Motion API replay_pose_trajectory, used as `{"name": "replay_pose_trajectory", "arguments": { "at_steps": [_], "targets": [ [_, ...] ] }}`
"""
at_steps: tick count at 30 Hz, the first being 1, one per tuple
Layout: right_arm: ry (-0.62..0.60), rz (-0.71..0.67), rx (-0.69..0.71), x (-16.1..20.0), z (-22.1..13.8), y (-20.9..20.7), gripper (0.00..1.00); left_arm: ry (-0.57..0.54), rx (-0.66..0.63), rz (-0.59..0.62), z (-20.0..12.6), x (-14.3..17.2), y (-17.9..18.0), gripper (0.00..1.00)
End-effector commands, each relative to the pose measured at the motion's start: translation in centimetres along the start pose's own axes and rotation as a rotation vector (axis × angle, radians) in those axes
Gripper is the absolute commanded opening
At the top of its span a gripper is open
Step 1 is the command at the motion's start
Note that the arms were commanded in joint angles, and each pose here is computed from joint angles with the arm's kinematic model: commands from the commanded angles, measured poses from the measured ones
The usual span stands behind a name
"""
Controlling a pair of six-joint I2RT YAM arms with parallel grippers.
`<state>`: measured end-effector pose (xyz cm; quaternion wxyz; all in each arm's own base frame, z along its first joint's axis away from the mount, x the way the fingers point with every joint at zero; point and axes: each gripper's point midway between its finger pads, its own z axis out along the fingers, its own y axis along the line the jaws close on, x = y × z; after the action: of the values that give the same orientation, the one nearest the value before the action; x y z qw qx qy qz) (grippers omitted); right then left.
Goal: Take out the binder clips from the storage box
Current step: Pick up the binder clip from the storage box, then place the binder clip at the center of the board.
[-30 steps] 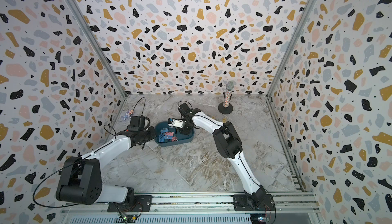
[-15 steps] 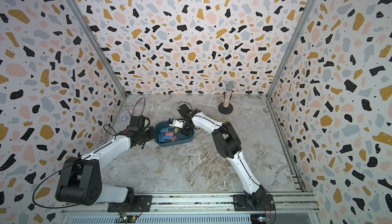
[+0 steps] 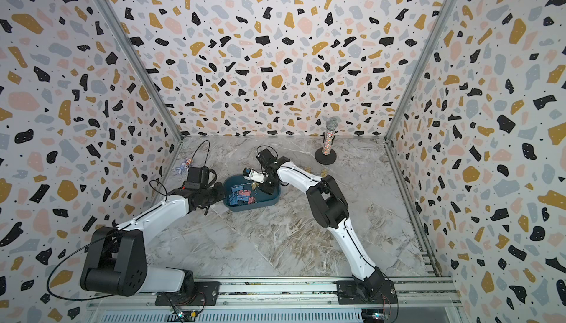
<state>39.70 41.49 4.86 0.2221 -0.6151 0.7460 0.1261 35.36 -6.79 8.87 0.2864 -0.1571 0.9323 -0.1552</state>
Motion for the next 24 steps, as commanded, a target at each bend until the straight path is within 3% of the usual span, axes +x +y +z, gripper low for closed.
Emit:
{"name": "replay_pose_trajectory", "arguments": {
  "at_steps": [1,13,24],
  "targets": [
    [-0.115,-0.016,0.076,-4.1,-6.3,-1.0,0.00,-0.023,-0.001,0.003,-0.6,-0.4,0.1,0.24],
    [-0.142,-0.060,0.177,-4.9,-11.5,-1.8,0.00,-0.026,0.000,0.004,-0.7,-0.5,0.0,0.24],
    [-0.022,-0.058,0.316,-0.1,-17.0,-4.0,0.00,-0.024,-0.009,-0.002,-0.8,-0.4,0.2,0.25]
  ]
}}
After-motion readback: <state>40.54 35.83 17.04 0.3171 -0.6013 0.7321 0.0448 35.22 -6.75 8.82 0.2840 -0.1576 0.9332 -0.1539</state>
